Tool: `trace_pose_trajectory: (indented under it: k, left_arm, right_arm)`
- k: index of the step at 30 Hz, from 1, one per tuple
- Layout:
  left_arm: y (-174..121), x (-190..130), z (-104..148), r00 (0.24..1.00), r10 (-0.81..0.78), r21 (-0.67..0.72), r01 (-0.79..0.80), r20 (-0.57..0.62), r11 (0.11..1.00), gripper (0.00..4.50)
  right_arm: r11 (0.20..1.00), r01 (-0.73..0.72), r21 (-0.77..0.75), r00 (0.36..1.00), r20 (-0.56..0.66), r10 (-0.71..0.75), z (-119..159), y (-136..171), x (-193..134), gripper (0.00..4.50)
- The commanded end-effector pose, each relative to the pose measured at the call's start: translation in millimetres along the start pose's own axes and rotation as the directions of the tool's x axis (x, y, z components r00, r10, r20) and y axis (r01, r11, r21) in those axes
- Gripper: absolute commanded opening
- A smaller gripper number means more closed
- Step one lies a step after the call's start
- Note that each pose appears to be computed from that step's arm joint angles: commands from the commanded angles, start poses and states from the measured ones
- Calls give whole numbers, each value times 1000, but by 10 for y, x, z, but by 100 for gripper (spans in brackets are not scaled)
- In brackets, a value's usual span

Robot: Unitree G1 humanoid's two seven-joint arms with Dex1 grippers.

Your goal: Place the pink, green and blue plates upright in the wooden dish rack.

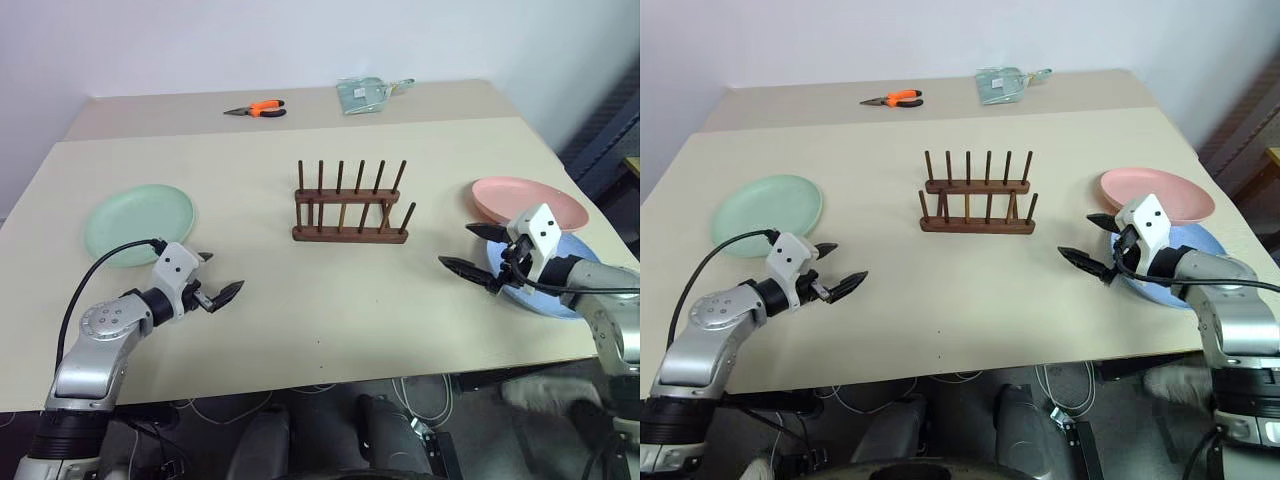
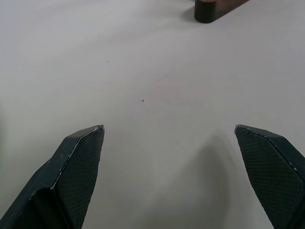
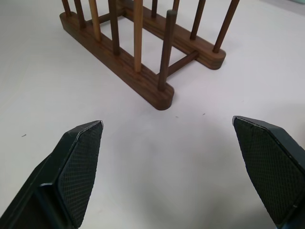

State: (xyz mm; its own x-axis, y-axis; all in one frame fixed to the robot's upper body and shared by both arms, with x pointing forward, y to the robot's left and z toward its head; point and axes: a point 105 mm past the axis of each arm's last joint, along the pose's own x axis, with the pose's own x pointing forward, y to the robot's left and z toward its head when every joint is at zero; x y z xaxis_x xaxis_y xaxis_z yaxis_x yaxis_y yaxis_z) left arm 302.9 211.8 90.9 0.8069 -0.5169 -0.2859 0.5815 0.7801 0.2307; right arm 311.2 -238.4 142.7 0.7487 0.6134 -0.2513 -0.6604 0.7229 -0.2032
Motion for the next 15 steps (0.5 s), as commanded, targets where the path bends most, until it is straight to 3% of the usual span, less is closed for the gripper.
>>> trace_pose_trajectory:
  k: [1,8,15]
  left_arm:
    - [8,31,69,999,10,26,-11,34,1000,450]
    - [-99,173,103,997,-47,5,47,60,999,450]
    - [-227,846,269,972,-233,142,228,25,963,450]
  right_arm:
    - [999,21,-45,999,42,-19,125,-39,56,446]
    - [1000,3,-19,998,65,-2,189,-47,129,446]
    - [999,-25,-35,998,65,27,206,191,149,446]
